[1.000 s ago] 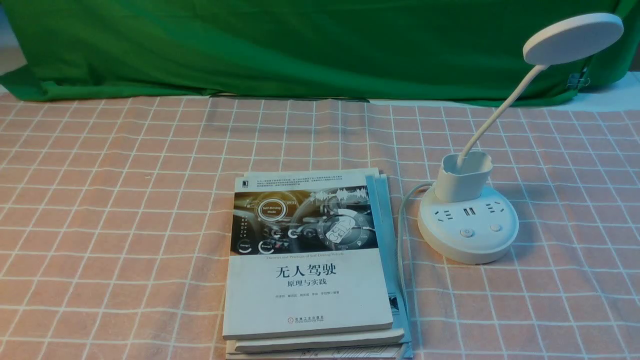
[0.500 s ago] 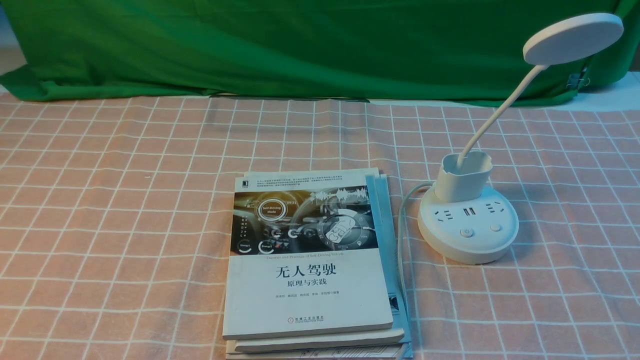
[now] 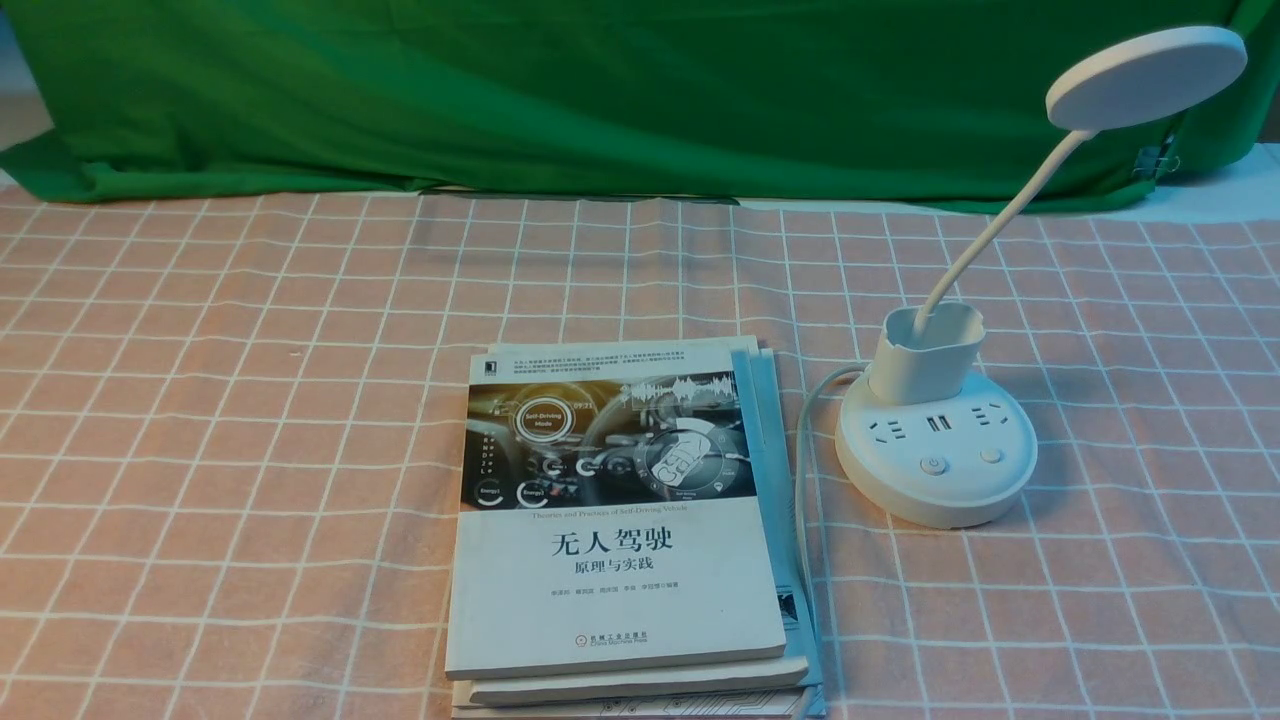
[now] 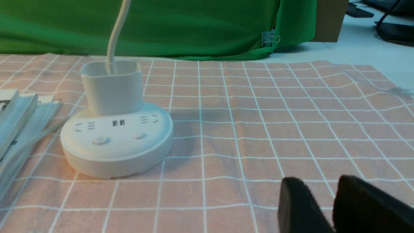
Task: Turn on the table lamp on the pink coffee tablecloth with your hand.
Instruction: 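Press the button on the base of the white desk lamp with the right gripper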
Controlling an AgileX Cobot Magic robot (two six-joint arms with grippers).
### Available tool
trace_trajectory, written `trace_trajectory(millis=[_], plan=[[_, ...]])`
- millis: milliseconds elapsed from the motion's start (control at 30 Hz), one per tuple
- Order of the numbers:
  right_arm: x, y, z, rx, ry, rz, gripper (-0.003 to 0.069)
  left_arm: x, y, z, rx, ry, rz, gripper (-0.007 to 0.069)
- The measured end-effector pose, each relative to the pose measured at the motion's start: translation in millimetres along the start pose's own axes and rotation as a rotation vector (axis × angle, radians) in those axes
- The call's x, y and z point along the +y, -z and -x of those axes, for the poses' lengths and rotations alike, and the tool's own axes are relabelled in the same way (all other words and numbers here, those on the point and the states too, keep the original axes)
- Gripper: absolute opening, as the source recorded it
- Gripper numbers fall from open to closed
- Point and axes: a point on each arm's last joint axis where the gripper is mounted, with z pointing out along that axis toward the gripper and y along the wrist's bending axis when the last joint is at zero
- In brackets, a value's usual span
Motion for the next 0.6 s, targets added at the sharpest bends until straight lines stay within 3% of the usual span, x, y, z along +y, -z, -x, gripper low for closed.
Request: trace_trajectory(millis=[600], plan=[[0.1, 0.0, 0.0, 0.0, -0.033, 0.001, 0.0238, 0.1, 0.0, 0.0, 0.0, -0.005, 0.001, 0.0021]])
